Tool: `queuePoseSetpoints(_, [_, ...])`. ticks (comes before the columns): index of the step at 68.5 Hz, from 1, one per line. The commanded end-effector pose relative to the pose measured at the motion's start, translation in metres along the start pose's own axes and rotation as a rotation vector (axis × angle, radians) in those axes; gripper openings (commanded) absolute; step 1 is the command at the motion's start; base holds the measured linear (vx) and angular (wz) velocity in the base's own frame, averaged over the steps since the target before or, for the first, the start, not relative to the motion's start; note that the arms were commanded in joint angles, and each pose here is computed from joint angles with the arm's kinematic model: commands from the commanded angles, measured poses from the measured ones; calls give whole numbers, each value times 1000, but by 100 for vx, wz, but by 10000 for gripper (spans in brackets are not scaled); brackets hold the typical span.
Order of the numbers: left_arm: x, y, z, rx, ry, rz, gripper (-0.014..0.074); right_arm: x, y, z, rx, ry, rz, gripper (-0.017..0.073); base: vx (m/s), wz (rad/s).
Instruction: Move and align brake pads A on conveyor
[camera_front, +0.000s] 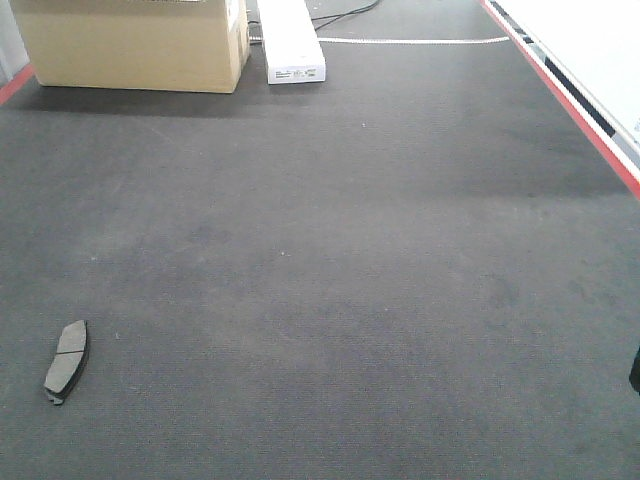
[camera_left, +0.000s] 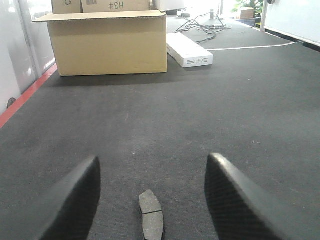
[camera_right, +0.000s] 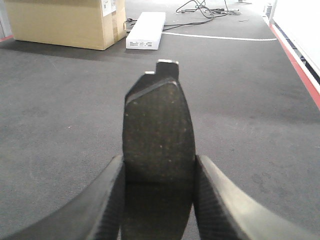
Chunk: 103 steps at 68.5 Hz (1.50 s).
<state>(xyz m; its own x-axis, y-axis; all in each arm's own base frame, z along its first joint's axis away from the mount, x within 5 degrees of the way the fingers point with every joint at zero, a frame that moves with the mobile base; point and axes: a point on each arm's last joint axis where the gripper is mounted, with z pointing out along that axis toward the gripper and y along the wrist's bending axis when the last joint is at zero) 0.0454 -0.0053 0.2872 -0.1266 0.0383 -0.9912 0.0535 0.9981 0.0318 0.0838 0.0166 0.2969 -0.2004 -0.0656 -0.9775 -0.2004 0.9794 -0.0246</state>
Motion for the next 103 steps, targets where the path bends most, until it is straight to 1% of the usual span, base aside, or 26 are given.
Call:
queuePoseSetpoints(1, [-14, 1, -1, -9, -81, -8, 451, -19, 0, -3, 4, -124, -15, -7, 0, 0])
queuePoseSetpoints(15, [-14, 1, -1, -9, -81, -8, 451, -19, 0, -3, 4, -124, -15, -7, 0, 0])
queuePoseSetpoints(17, [-14, 1, -1, -9, -81, -8, 451, -19, 0, -3, 2, -124, -5, -7, 0, 0])
queuePoseSetpoints(22, [-14, 1, -1, -9, -81, -8, 451, -18, 1, -3, -14, -114, 65, -7, 0, 0])
queuePoseSetpoints(24, [-14, 1, -1, -9, -81, -8, 451, -18, 1, -2, -16, -107, 76, -7, 0, 0])
queuePoseSetpoints(27, [-14, 1, -1, -9, -81, -8, 451, -17, 1, 2, -16, -88, 77, -7, 0, 0])
queuePoseSetpoints(40, [-14, 1, -1, -9, -81, -8, 451, -17, 1, 41, -12, 86, 69, -3, 0, 0])
queuePoseSetpoints(44, [-14, 1, -1, -9, -81, -8, 451, -17, 2, 59, -10, 190, 68, -2, 0, 0])
queuePoseSetpoints(53, [-14, 1, -1, -9, -81, -8, 451, -17, 3, 103, -9, 401, 87, 1, 0, 0])
queuePoseSetpoints(61, [-14, 1, -1, -9, -80, -8, 451, -8, 3, 144, -5, 585, 83, 4, 0, 0])
queuePoseSetpoints(70, [-14, 1, -1, -9, -80, -8, 451, 3, 4, 186, -3, 728, 81, 6, 0, 0])
queuePoseSetpoints(75, [-14, 1, -1, -9, -80, -8, 451, 14, 5, 208, -1, 817, 79, 8, 0, 0])
queuePoseSetpoints(84, [-14, 1, -1, -9, -80, -8, 451, 28, 5, 239, 1, 929, 73, 12, 0, 0])
queuePoseSetpoints(89, [-14, 1, -1, -9, -80, -8, 451, 34, 6, 251, 2, 963, 72, 13, 0, 0])
queuePoseSetpoints(103, [-14, 1, -1, -9, -80, -8, 451, 37, 6, 275, 2, 981, 72, 35, 0, 0])
